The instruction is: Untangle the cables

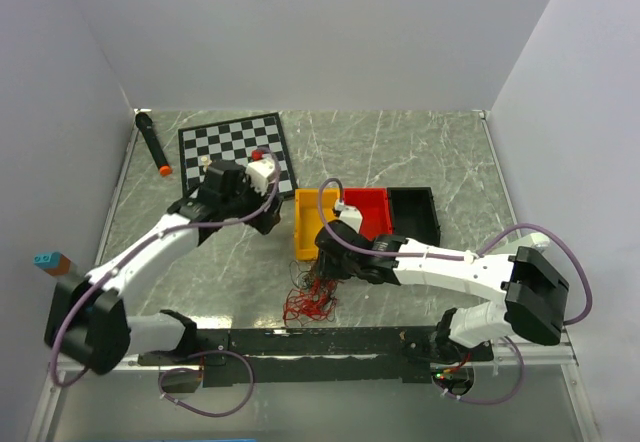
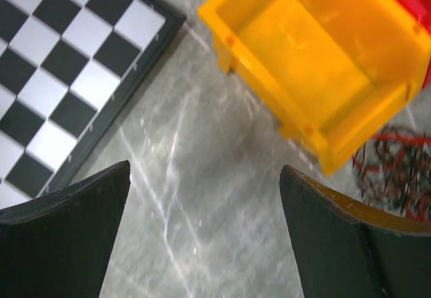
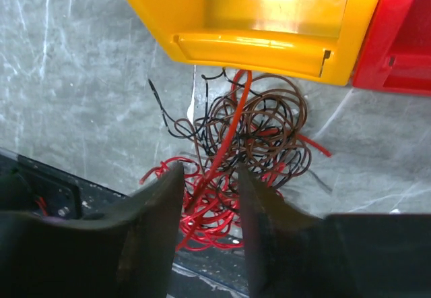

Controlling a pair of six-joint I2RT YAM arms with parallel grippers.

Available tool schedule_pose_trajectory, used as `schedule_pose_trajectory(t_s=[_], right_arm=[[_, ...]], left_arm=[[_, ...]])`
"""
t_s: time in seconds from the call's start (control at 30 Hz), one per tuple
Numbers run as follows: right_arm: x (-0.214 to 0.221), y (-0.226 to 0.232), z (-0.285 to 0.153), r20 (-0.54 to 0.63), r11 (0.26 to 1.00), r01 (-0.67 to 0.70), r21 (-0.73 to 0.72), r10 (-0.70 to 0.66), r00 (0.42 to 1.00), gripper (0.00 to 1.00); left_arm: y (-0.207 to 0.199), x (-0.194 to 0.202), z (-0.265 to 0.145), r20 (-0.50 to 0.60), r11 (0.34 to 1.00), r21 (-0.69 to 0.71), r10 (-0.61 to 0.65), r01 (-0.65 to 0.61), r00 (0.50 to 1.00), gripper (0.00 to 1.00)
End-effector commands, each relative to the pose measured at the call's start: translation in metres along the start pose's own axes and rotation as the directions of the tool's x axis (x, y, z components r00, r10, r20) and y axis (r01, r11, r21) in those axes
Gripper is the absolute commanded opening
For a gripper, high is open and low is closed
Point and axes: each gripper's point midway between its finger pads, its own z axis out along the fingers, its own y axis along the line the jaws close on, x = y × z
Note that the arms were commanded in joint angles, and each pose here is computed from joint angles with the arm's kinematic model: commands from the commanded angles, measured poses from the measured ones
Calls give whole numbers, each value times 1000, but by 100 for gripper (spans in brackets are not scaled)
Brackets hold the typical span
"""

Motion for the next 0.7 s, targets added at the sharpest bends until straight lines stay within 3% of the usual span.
schedule_pose_trajectory(t_s=[0.0, 0.27, 0.47, 0.67], right_arm=[[-9, 14, -6, 40, 999, -29, -37, 30, 999, 34], [1, 1, -26, 74, 1000, 0, -20, 2, 997, 9], [4, 8, -40, 87, 997, 15, -74, -8, 996, 4], [0, 17, -49, 102, 993, 35, -117, -23, 995, 2]], left_arm=[[-5, -46, 23, 76, 999, 28, -30, 28, 997, 97], [-33, -42, 72, 7, 997, 71, -15, 14, 1000, 97], [-31, -12, 95, -63, 999, 14, 42, -41, 997, 99], [-14, 0, 102, -110, 994, -69, 72, -80, 991, 79]])
